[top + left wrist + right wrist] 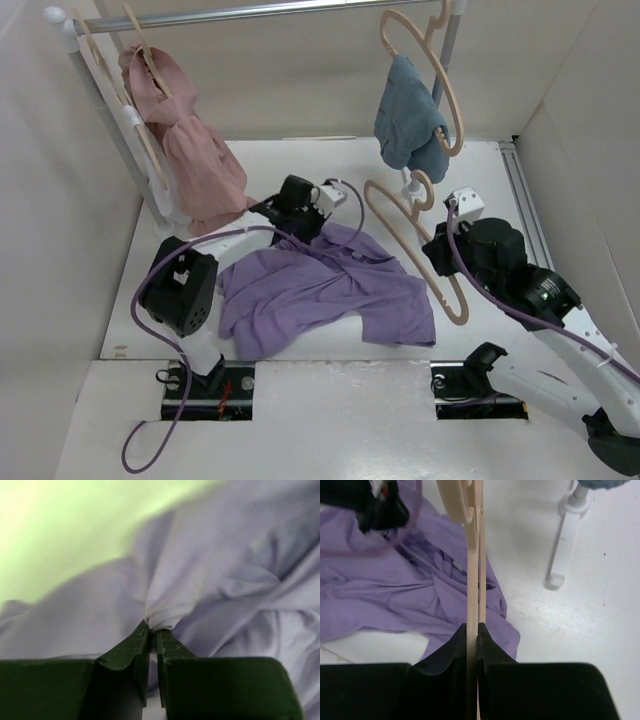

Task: Place the t-shirt on the hanger
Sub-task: Place tshirt on hanger

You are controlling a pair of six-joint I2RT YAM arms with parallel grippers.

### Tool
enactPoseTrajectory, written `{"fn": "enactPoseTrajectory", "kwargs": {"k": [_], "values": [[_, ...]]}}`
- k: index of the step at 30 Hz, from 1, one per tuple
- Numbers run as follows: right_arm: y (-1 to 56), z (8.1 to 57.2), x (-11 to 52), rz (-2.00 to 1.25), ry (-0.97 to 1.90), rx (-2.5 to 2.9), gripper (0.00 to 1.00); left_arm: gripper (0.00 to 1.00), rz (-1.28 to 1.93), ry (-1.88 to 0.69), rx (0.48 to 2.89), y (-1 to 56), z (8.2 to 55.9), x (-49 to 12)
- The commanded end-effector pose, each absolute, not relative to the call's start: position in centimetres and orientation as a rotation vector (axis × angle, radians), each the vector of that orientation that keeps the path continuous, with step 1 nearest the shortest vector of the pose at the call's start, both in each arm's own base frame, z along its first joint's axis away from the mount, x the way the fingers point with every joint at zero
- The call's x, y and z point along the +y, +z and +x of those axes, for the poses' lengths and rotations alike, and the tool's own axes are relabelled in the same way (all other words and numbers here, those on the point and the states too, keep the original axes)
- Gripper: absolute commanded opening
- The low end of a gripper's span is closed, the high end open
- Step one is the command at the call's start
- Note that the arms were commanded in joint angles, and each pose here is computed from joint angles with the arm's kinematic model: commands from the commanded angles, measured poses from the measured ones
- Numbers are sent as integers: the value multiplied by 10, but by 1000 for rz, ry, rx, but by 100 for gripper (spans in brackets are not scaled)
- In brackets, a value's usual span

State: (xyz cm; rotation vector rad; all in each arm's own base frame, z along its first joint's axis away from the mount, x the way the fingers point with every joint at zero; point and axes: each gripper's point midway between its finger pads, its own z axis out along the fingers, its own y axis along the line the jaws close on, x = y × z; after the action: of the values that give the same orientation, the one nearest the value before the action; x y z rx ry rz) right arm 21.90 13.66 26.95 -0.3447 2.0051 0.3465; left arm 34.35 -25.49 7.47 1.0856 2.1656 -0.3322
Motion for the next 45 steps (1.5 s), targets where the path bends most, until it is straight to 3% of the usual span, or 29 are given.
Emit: {"fn": "enactPoseTrajectory", "kwargs": {"k": [1,9,22,34,39,45], "values": [[266,211,127,-293,343,2028,0,0,1032,-517,2115,134,354,-256],[242,180,171,-533,547,2071,0,0,1030,-672,2190,133,360,-259],[244,184,182,-611,492,2062,0,0,984,-630,2174,147,387,-266],[231,215,223,-762,461,1989,0,0,1142,-807,2160,143,352,-274],[250,212,228,-716,539,1788,0,0,1234,-969,2073,170,334,-287],[224,222,226,-717,487,1693,0,0,1280,-1091,2021,199,317,-293]]}}
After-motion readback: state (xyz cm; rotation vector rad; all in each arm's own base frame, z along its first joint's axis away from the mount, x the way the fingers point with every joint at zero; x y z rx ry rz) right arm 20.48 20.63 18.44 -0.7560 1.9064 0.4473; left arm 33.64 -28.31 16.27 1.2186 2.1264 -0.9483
